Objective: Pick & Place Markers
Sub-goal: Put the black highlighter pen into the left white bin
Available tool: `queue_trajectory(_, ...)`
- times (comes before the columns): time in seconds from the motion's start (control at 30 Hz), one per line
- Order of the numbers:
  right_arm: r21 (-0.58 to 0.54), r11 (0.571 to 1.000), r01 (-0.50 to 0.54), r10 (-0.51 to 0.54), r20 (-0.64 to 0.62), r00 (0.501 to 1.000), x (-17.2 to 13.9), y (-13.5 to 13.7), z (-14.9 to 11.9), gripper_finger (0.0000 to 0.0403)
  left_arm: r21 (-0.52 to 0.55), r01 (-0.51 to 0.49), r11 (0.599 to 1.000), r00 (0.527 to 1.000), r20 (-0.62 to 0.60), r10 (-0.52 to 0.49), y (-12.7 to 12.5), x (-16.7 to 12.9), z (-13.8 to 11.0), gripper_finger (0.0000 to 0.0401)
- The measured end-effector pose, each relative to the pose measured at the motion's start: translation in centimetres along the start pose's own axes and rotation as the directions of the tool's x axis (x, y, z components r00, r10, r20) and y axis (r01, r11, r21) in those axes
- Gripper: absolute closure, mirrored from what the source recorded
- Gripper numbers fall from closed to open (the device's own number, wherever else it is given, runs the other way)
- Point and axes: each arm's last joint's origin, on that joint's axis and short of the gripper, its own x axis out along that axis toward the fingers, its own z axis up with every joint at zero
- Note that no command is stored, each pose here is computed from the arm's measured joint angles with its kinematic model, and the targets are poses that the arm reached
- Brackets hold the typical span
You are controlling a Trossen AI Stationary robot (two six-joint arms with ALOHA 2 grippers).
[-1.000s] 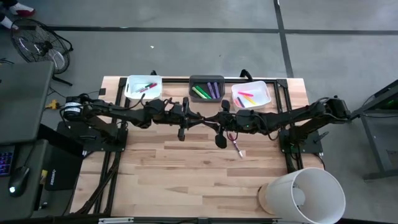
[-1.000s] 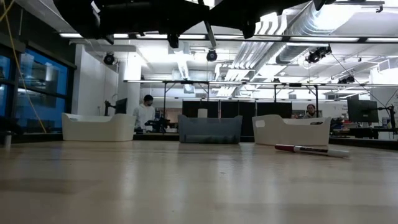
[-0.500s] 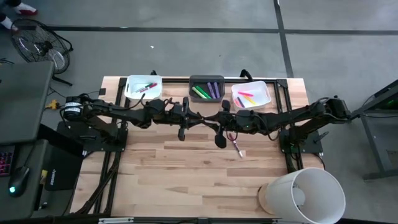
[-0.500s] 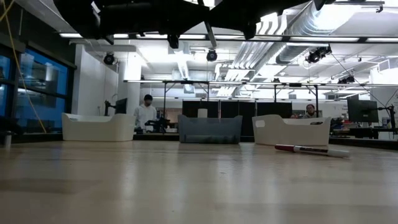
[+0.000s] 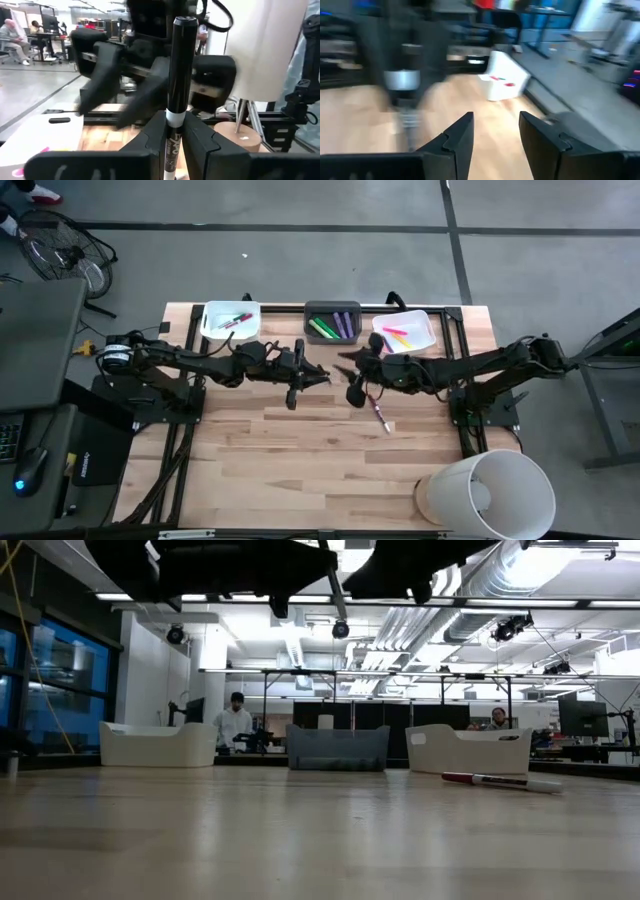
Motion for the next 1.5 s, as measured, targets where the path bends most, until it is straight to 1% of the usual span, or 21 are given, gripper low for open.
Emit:
queue_trajectory(0.03, -0.003, 1.000, 0.023, -0.023, -0.005, 1.000, -0.1, -0.2, 0.0, 0.0255, 0.002, 0.000, 1.000, 1.000, -0.001, 0.000, 0.0, 0.0, 0.0, 0.0363)
queue_trajectory(0.13, 0.001, 0.999, 0.043, -0.043, -0.024, 0.999, -0.6, -0.4, 0.1, 0.0254, 0.021, -0.020, 1.000, 1.000, -0.014, 0.020, 0.1, 0.0, -0.1, 0.0362)
queue_trajectory(0.27, 0.001, 0.997, 0.073, -0.072, -0.097, 0.993, -1.0, -0.7, -0.6, 0.0253, 0.032, -0.058, 0.998, 0.997, -0.052, 0.060, 0.2, -0.3, -0.2, 0.0362)
queue_trajectory(0.37, 0.023, 0.996, 0.085, -0.080, -0.157, 0.984, -1.0, -0.8, -1.2, 0.0253, 0.049, -0.101, 0.994, 0.991, -0.081, 0.105, 0.7, -0.7, 0.2, 0.0362)
queue_trajectory(0.53, 0.057, 0.992, 0.113, -0.094, -0.264, 0.960, -1.2, -0.9, -2.4, 0.0253, 0.052, -0.183, 0.982, 0.970, -0.151, 0.189, 1.9, -2.1, 0.9, 0.0362)
queue_trajectory(0.63, 0.075, 0.989, 0.130, -0.102, -0.302, 0.948, -1.4, -1.0, -2.8, 0.0253, 0.062, -0.239, 0.969, 0.947, -0.204, 0.247, 2.6, -3.2, 1.4, 0.0362)
queue_trajectory(0.73, 0.093, 0.985, 0.144, -0.107, -0.322, 0.941, -1.4, -1.0, -3.2, 0.0253, 0.091, -0.281, 0.955, 0.907, -0.299, 0.295, 3.5, -4.5, 1.3, 0.0362)
queue_trajectory(0.8, 0.103, 0.984, 0.144, -0.104, -0.321, 0.941, -1.5, -0.9, -3.6, 0.0253, 0.123, -0.296, 0.947, 0.885, -0.337, 0.320, 4.0, -5.2, 1.4, 0.0362)
queue_trajectory(0.93, 0.121, 0.984, 0.130, -0.087, -0.310, 0.947, -1.6, -0.5, -5.1, 0.0253, 0.159, -0.338, 0.928, 0.808, -0.457, 0.373, 5.1, -7.1, 1.0, 0.0362)
queue_trajectory(1.0, 0.151, 0.981, 0.119, -0.071, -0.290, 0.954, -1.7, -0.2, -5.9, 0.0253, 0.178, -0.354, 0.918, 0.782, -0.482, 0.395, 5.7, -7.8, 1.1, 0.0362)
queue_trajectory(1.07, 0.181, 0.978, 0.108, -0.056, -0.269, 0.961, -1.8, 0.0, -7.0, 0.0253, 0.188, -0.373, 0.908, 0.743, -0.525, 0.414, 6.2, -8.7, 1.0, 0.0362)
queue_trajectory(1.17, 0.225, 0.971, 0.081, -0.030, -0.223, 0.974, -2.1, 0.3, -8.1, 0.0253, 0.217, -0.398, 0.891, 0.704, -0.551, 0.449, 6.9, -10.0, 1.3, 0.0361)
queue_trajectory(1.27, 0.245, 0.968, 0.050, -0.005, -0.183, 0.983, -2.4, 0.6, -8.9, 0.0254, 0.238, -0.423, 0.874, 0.641, -0.604, 0.474, 7.6, -11.3, 1.1, 0.0361)
queue_trajectory(1.37, 0.239, 0.971, 0.028, 0.012, -0.165, 0.986, -2.7, 0.9, -9.3, 0.0253, 0.255, -0.448, 0.857, 0.583, -0.644, 0.496, 8.3, -12.6, 1.1, 0.0361)
queue_trajectory(1.43, 0.236, 0.971, 0.029, 0.010, -0.160, 0.987, -2.8, 1.1, -9.3, 0.0254, 0.260, -0.468, 0.845, 0.535, -0.678, 0.504, 8.7, -13.6, 0.9, 0.0361)
queue_trajectory(1.5, 0.224, 0.974, 0.032, 0.004, -0.158, 0.987, -2.9, 1.2, -9.3, 0.0253, 0.272, -0.487, 0.830, 0.497, -0.695, 0.520, 9.1, -14.5, 1.0, 0.0361)
